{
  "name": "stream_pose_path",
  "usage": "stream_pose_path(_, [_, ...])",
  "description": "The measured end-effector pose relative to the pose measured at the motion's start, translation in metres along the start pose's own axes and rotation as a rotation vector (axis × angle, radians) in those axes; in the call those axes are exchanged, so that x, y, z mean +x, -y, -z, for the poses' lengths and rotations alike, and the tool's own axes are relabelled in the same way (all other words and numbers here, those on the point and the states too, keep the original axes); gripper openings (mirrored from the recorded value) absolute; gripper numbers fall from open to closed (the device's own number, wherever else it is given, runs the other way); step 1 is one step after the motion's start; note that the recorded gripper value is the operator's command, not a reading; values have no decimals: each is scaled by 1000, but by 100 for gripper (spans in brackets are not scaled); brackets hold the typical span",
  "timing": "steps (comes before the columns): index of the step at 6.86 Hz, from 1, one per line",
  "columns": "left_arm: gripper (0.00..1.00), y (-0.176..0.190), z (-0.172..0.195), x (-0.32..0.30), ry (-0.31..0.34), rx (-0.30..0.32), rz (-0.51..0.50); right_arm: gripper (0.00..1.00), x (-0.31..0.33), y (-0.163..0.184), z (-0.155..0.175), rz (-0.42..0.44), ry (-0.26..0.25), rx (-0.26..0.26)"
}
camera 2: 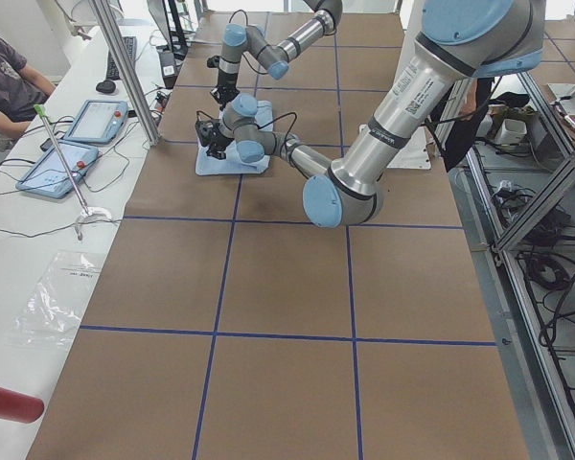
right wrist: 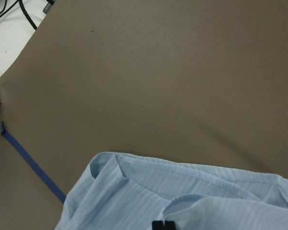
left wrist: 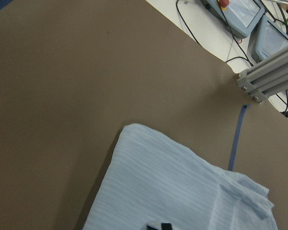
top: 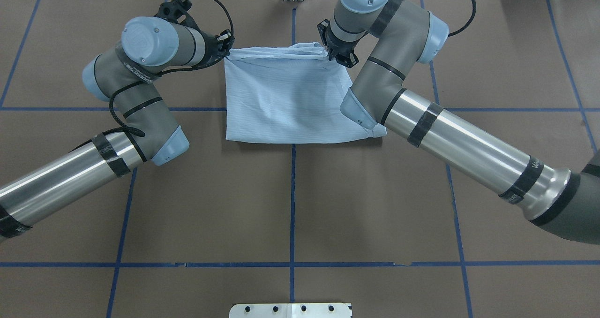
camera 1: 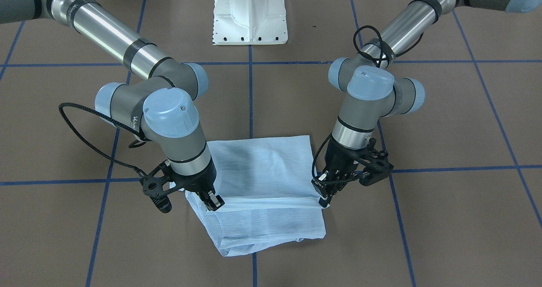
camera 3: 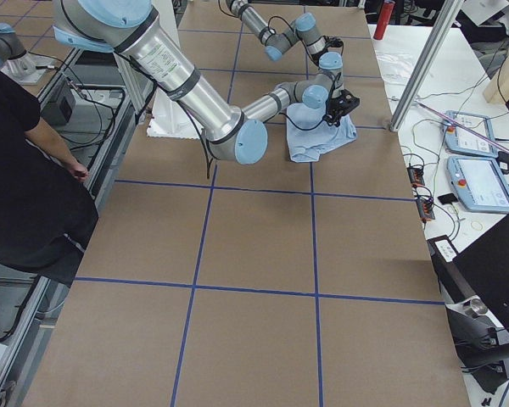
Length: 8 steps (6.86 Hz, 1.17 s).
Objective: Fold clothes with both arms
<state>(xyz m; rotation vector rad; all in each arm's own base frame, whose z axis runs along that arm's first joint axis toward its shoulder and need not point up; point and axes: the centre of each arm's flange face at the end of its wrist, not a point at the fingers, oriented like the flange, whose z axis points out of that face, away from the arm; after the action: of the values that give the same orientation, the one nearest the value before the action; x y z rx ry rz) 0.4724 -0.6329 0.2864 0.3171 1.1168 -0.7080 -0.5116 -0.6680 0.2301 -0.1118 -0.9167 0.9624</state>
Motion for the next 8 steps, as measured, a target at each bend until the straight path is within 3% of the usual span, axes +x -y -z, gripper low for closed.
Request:
stream_pose_path(3, [0, 8, -23, 3, 13, 13, -4, 0, -21, 6, -20, 13, -15, 13])
stream_pose_path(4, [52, 9, -30, 0, 15, 16, -6, 99, -24, 8, -24, 21, -21, 17])
stream_pose_path(5, [64, 10, -35, -3, 17, 17, -9, 100, -27, 8, -28, 43, -24, 21])
stream_pose_path(7, [99, 13, -37, -5, 16, 21, -28, 100, -29, 9, -35, 107, -28, 24])
stream_pose_path(8, [99, 19, -35, -4, 12, 25, -40, 100, -29, 16, -35, 147, -29, 28])
